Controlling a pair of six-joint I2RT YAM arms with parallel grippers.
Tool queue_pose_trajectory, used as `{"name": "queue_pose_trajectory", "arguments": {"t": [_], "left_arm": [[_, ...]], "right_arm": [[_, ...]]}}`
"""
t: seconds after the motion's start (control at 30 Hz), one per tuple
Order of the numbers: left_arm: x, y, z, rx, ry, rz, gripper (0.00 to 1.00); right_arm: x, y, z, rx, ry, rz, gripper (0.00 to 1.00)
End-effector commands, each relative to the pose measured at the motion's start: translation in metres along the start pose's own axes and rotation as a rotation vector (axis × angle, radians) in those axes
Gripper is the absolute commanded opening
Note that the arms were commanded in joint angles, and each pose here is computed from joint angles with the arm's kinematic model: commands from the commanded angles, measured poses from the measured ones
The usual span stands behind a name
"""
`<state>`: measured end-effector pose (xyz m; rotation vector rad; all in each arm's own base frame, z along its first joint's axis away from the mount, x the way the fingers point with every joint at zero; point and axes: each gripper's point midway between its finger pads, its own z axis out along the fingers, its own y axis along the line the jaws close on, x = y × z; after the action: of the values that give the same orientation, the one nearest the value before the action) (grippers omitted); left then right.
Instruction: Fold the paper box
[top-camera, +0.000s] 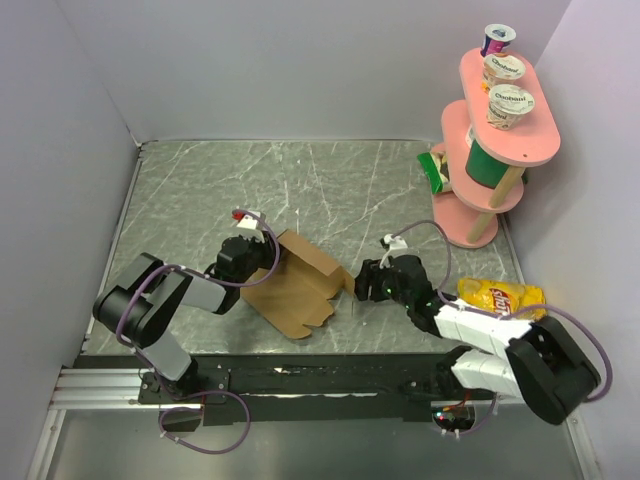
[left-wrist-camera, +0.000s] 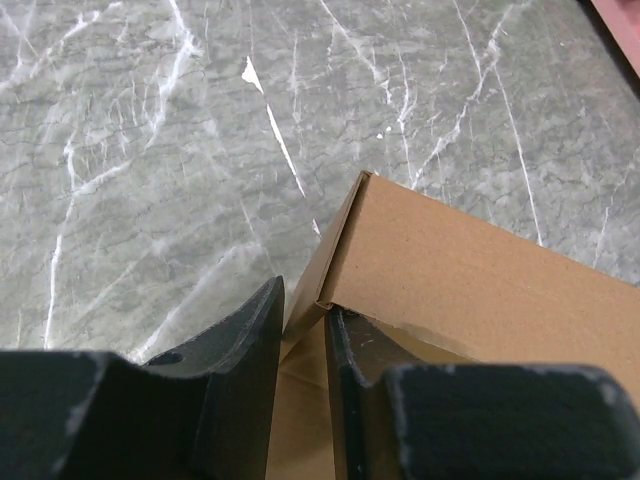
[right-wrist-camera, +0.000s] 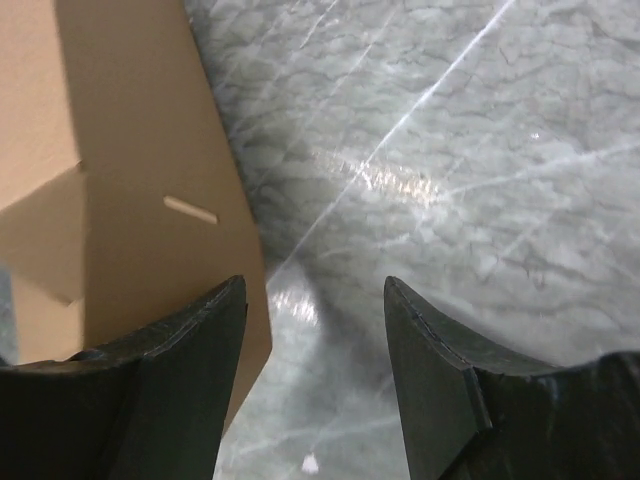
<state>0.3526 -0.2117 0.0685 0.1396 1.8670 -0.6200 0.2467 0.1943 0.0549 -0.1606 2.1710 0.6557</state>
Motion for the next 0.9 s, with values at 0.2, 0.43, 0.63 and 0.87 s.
{"name": "queue_pose_trajectory", "arguments": {"t": [0.2,0.43,0.63,0.87], "left_arm": [[0.001,0.007,-0.006,-0.135,0.031,-0.017,0.29],[0.009,0.006,-0.009,-0.223,0.035,-0.063,0.29],[0.004,0.013,-0.007,-0.284,0.044,-0.036,0.3],[-0.004,0.025,-0.017,-0.322,0.133,-0.003,0.31]], "right_arm": [[-0.037,0.001,0.028,0.163,-0.097,0.036,0.64],[-0.029,-0.006,0.03,0.324,-0.173,0.235,0.74],[-0.045,-0.037,0.029,0.494,-0.169,0.197,0.85],[-0.063,-0.024,0.027,0.059,-0.194,0.097,0.94]]}}
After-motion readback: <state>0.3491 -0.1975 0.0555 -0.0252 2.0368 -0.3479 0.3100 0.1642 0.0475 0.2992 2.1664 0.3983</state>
